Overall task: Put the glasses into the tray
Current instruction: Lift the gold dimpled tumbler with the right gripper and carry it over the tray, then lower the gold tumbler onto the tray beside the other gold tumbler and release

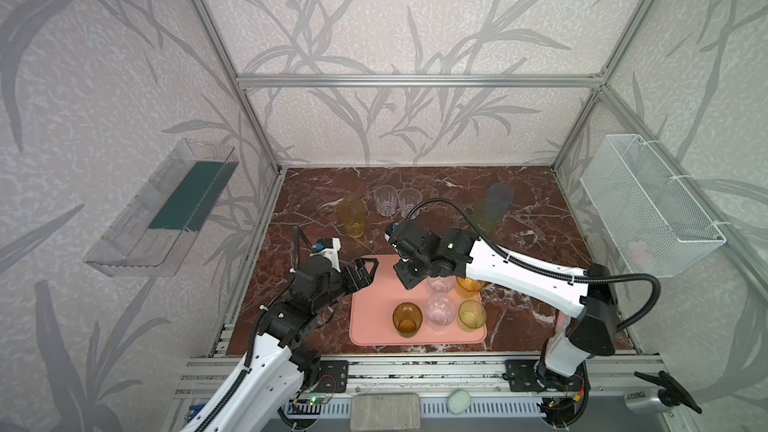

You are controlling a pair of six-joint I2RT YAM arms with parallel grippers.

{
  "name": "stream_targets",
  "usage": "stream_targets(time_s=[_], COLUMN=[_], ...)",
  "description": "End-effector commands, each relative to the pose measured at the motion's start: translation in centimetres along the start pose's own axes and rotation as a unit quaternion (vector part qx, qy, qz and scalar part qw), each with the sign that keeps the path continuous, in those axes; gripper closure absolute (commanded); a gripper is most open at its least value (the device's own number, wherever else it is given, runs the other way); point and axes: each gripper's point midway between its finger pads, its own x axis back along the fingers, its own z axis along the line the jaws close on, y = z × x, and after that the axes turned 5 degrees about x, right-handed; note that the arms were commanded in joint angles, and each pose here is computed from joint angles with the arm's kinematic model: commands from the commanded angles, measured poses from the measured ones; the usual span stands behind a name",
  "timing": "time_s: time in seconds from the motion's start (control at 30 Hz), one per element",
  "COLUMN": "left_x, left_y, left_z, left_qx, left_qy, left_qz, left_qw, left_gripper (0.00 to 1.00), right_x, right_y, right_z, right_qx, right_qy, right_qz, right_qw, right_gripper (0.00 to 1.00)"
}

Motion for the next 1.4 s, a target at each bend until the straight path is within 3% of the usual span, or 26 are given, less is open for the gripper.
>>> stream_targets(time_s=[0.0,1.3,1.37], left_x=[0.2,2.0,2.0], left_y=[0.0,-0.2,-0.2], left_z=[0.9,1.6,1.7], left_qx=[-0.009,-0.012,-0.012], left_qy=[0.017,0.024,0.025], left_qz=[-0.004,-0.024,-0.024], left_qw=[1.0,0.999,0.999], left_gripper=[0.01,0.01,0.01], right_x=[-1.3,-6.5,-6.7], right_y=[-0.9,-4.5,-4.6], right_z=[0.3,0.7,0.8], right_qx=[-0.003,-0.05,-0.054], right_qy=[-0.003,-0.024,-0.022], right_qz=[0.02,0.089,0.09], right_qw=[1.0,0.994,0.994], right_gripper=[1.0,1.0,0.95])
